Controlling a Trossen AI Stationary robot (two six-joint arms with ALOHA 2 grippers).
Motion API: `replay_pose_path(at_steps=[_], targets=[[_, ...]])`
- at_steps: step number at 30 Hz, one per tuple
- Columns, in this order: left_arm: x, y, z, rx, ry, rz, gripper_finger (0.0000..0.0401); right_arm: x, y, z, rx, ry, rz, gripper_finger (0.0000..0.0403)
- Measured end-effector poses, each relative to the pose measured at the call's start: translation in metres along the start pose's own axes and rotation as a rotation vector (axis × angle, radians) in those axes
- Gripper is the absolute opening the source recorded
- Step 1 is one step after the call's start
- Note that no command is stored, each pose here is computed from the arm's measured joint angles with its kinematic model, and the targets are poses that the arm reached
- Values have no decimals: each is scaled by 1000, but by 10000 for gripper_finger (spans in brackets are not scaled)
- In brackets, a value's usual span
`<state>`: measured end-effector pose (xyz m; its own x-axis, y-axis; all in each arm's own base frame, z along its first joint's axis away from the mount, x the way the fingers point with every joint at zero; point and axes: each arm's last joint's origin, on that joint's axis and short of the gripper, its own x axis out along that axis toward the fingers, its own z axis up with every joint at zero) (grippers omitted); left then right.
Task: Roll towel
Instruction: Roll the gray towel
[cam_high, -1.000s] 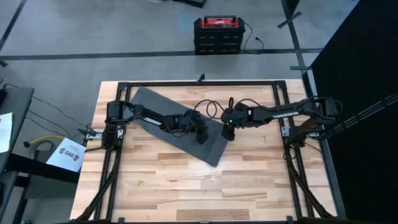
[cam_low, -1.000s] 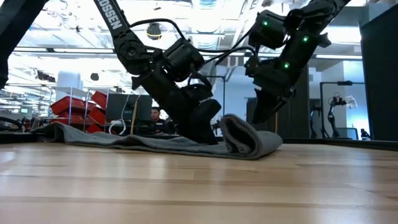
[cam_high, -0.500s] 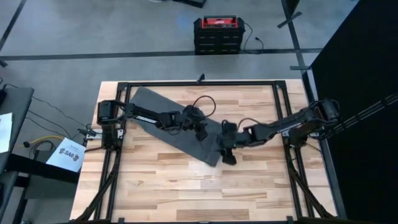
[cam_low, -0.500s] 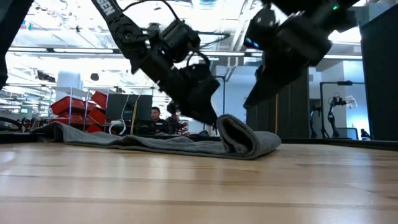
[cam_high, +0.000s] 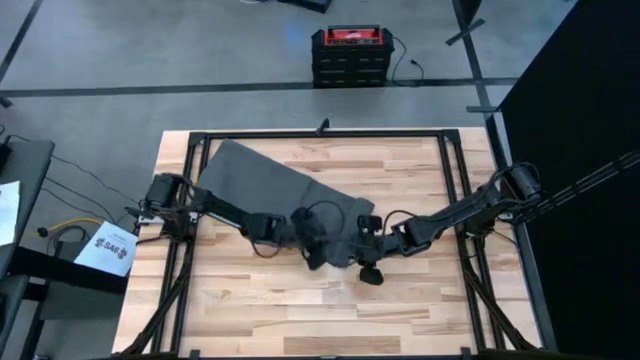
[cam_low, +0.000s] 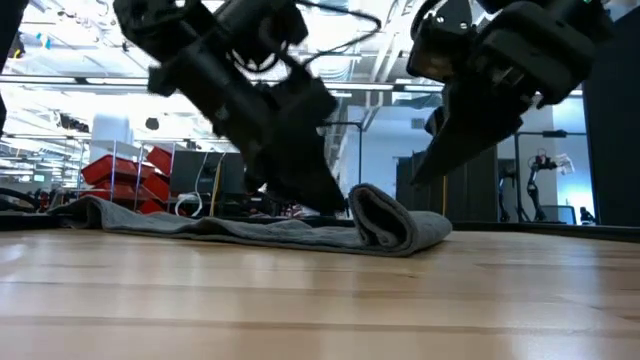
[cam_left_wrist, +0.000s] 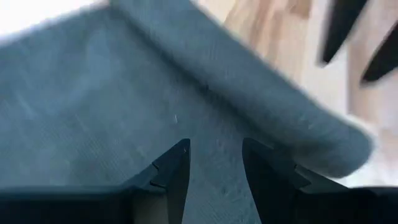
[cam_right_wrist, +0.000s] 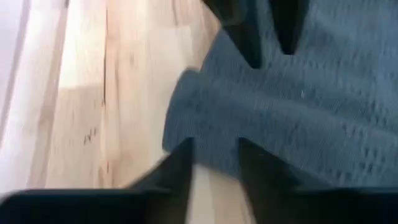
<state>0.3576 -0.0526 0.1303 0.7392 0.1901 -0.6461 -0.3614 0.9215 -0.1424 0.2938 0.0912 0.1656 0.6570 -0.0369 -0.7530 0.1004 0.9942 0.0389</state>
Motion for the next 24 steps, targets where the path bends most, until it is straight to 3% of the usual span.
replay_pose_path(at_steps=[2,6,14,24], targets=[[9,-3,-11,-24,13,16,133,3,2,1,-3,-22,5,21],[21,-5,-20,-79,4,19,134,17,2,0,1,-39,12,3],[23,-9,-23,-88,-17,17,134,44,-5,-2,-7,-18,-9,0],[23,-8,-24,-84,-12,26,133,49,-13,4,-24,-36,-22,0]])
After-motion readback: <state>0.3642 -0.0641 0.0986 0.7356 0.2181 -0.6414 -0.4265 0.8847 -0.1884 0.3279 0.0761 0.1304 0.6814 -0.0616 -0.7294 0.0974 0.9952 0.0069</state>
